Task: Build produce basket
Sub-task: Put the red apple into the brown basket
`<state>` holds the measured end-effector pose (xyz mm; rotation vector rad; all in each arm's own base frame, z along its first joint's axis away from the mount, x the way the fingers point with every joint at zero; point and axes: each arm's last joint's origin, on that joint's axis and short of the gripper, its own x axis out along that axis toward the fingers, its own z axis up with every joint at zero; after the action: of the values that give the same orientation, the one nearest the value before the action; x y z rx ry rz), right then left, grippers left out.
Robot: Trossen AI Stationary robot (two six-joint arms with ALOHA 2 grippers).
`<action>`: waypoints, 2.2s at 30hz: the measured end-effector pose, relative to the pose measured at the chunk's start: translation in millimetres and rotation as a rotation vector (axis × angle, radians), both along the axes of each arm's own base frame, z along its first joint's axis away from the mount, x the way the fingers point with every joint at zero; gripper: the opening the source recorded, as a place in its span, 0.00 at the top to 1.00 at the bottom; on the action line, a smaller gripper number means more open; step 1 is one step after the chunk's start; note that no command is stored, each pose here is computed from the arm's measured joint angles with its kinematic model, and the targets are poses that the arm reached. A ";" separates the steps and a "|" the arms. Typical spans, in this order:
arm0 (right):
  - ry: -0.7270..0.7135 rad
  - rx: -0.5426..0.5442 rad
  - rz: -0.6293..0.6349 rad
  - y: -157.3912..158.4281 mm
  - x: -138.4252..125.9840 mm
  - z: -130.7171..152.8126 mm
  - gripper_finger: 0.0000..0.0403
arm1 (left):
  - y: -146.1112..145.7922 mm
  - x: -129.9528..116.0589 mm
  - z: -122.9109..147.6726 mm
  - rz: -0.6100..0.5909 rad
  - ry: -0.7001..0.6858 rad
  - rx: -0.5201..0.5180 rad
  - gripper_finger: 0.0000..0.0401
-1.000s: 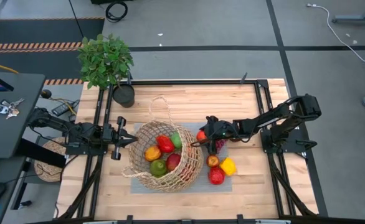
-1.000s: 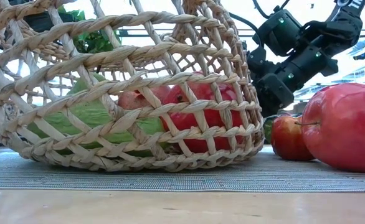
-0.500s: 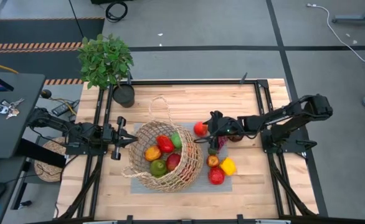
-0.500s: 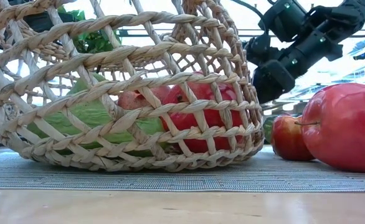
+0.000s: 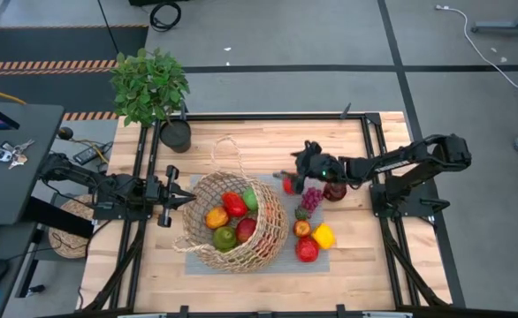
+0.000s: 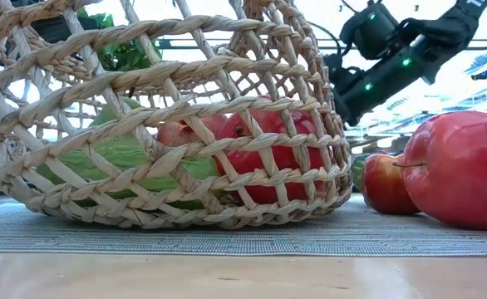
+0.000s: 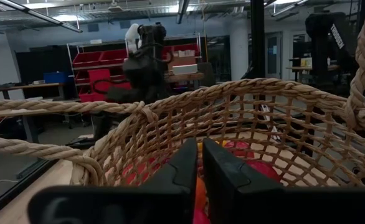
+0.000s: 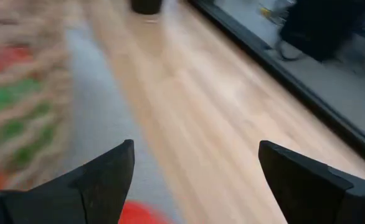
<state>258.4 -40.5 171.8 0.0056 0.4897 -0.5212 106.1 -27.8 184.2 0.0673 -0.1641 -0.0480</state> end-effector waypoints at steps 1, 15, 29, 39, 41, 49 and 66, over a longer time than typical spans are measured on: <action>0.001 0.003 -0.010 -3.9 -1.1 -0.8 0.14 | 0.0 0.0 -0.1 0.000 0.000 0.000 0.93; 0.038 0.128 0.157 -0.2 -5.3 -10.8 0.07 | 0.0 0.0 -0.1 0.000 0.000 0.000 0.92; 0.120 0.120 0.127 -5.7 8.8 -47.3 0.05 | 0.0 0.0 0.0 0.000 -0.001 0.000 0.91; 0.134 0.147 0.089 -9.9 7.5 -51.6 0.07 | 0.0 0.0 0.0 0.000 0.000 0.000 0.92; 0.134 0.139 0.088 -9.7 5.7 -47.8 0.10 | 0.0 0.0 -0.1 0.000 0.000 0.000 0.92; 0.121 0.128 0.084 -9.2 -0.1 -36.4 0.13 | 0.0 0.0 0.0 0.000 0.000 0.000 0.92; -0.579 0.061 0.569 27.8 -21.2 88.7 0.13 | 0.0 0.0 0.0 -0.001 0.000 0.000 0.93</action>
<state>237.2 -12.7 260.5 0.0715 -0.0708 0.0652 106.1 -27.8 184.1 0.0672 -0.1644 -0.0485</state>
